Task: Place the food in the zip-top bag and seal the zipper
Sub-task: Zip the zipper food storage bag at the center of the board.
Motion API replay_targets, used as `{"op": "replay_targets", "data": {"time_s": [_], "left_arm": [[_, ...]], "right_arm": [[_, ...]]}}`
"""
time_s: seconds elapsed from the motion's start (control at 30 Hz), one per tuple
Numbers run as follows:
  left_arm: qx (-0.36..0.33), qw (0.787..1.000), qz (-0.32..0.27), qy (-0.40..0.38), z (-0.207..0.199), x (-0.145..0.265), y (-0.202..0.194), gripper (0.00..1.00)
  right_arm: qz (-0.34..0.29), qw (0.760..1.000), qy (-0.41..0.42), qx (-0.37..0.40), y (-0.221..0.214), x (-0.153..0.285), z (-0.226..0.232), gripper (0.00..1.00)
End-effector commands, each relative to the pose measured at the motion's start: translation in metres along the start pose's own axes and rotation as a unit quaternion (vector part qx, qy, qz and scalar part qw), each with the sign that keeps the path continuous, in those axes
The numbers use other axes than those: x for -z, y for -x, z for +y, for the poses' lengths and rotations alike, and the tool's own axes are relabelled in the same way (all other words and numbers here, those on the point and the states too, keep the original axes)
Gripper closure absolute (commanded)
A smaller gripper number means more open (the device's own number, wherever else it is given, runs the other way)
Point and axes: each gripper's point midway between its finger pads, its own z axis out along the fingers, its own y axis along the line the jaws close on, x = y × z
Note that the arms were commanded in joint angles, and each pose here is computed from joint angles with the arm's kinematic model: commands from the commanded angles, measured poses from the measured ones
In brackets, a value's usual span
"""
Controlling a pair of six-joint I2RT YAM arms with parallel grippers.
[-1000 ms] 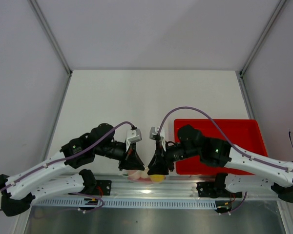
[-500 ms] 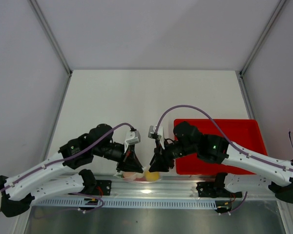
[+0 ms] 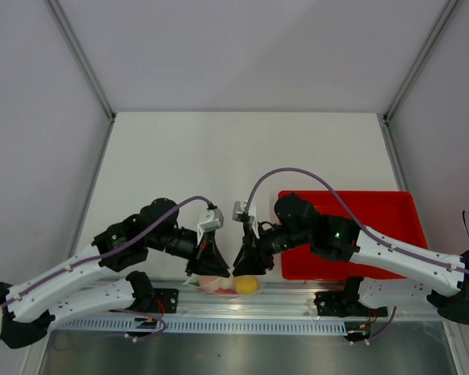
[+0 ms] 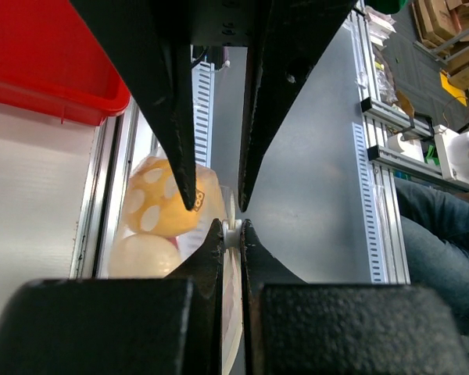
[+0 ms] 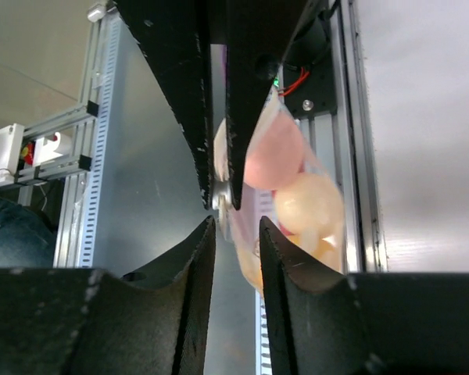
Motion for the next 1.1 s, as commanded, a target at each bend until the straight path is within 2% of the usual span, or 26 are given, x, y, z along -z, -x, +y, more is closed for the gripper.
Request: {"op": "replay_targets", "data": {"time_s": [0.0, 0.1, 0.43, 0.63, 0.73, 0.77, 0.97, 1.0, 1.07], "left_arm": [[-0.006, 1.000, -0.018, -0.015, -0.006, -0.002, 0.011, 0.99], [-0.006, 1.000, -0.021, -0.017, -0.007, -0.002, 0.014, 0.99], [-0.006, 1.000, -0.023, -0.010, -0.007, -0.001, 0.018, 0.99], [-0.007, 1.000, -0.028, -0.004, -0.006, -0.001, 0.020, 0.99], [-0.005, 1.000, -0.030, 0.001, -0.004, 0.000, 0.020, 0.99], [-0.004, 1.000, -0.031, 0.006, -0.003, 0.000, 0.020, 0.99], [0.007, 0.998, -0.017, 0.056, 0.018, -0.001, 0.011, 0.99], [0.009, 0.998, -0.012, 0.060, 0.021, -0.002, 0.008, 0.99], [0.014, 0.997, -0.003, 0.071, 0.027, -0.002, 0.001, 0.99]], "right_arm": [[-0.026, 0.999, 0.037, 0.013, 0.013, -0.004, 0.013, 0.69], [-0.016, 0.999, 0.043, 0.010, 0.007, -0.009, 0.014, 0.76], [0.027, 0.997, 0.066, 0.002, -0.015, -0.026, 0.018, 0.75], [0.024, 0.997, 0.074, 0.000, -0.016, -0.033, 0.021, 0.77], [0.014, 0.997, 0.081, -0.003, -0.017, -0.036, 0.022, 1.00], [0.011, 0.996, 0.086, -0.011, -0.016, -0.037, 0.026, 1.00], [-0.065, 0.997, 0.024, -0.023, 0.006, -0.038, 0.016, 1.00], [-0.105, 0.994, -0.020, -0.027, 0.020, -0.031, 0.006, 1.00], [-0.152, 0.987, -0.032, -0.035, 0.027, -0.021, 0.002, 1.00]]}}
